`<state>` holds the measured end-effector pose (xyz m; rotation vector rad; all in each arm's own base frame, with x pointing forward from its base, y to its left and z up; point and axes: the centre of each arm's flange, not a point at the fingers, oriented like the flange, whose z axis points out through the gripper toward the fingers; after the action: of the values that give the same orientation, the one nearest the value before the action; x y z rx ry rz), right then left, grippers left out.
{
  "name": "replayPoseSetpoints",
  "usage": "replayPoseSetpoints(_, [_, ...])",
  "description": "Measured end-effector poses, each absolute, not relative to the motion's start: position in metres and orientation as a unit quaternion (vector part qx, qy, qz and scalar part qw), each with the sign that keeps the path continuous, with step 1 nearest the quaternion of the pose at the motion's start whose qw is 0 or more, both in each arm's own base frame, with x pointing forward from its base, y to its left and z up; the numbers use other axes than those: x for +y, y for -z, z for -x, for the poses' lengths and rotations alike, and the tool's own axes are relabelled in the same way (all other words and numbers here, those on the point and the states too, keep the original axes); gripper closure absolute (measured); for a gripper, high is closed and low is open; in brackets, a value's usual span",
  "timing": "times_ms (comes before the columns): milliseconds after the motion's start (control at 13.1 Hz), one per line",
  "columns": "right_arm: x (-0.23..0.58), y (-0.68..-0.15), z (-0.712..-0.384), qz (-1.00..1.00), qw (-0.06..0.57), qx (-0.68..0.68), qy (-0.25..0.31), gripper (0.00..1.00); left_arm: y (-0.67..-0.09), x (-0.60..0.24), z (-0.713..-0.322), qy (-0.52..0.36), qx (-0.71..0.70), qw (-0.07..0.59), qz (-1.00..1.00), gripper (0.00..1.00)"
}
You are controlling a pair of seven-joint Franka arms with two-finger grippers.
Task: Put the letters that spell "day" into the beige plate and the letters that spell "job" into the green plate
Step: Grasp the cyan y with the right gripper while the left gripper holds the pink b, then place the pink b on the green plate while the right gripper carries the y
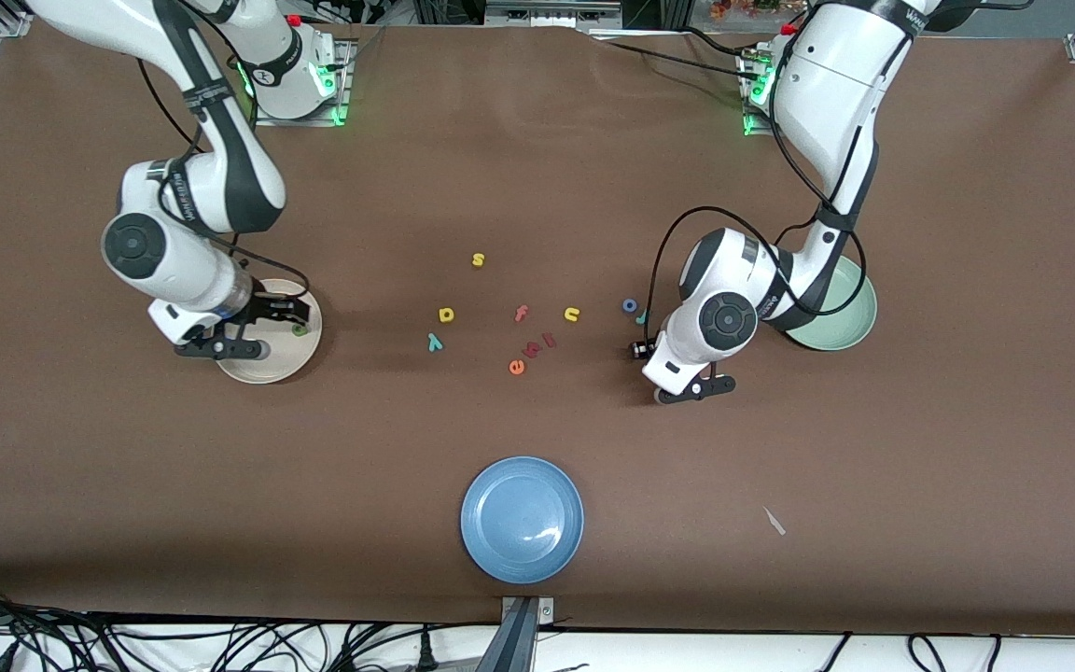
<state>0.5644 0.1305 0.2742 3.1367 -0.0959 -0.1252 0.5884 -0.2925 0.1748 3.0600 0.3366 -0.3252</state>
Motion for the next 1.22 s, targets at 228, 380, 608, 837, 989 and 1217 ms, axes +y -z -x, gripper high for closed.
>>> replayPoseSetpoints(228, [0.228, -0.266, -0.568, -0.998, -0.005, -0.059, 0.02, 0.02, -0.174, -0.292, -0.588, 0.106, 0.109, 0.023, -0.988, 0.39])
replayPoseSetpoints(380, [0.275, -0.253, -0.571, -0.998, -0.009, -0.056, 0.014, 0.02, -0.173, -0.292, -0.588, 0.106, 0.108, 0.022, -0.988, 0.56])
replayPoseSetpoints(608, [0.305, -0.227, -0.58, -0.999, -0.017, -0.043, 0.001, 0.02, -0.172, -0.292, -0.587, 0.107, 0.109, 0.022, -0.988, 0.74])
replayPoseSetpoints(837, [0.323, -0.195, -0.576, -0.999, -0.027, -0.042, -0.014, 0.04, -0.173, -0.291, -0.587, 0.109, 0.109, 0.02, -0.988, 0.75])
replayPoseSetpoints(989, [0.332, -0.183, -0.568, -0.999, -0.025, -0.044, -0.01, 0.07, -0.178, -0.284, -0.589, 0.121, 0.107, 0.014, -0.987, 0.75])
replayPoseSetpoints(1217, [0.332, -0.176, -0.564, -0.999, -0.023, -0.049, -0.007, 0.14, -0.226, -0.244, -0.596, 0.17, 0.075, 0.004, -0.982, 0.75])
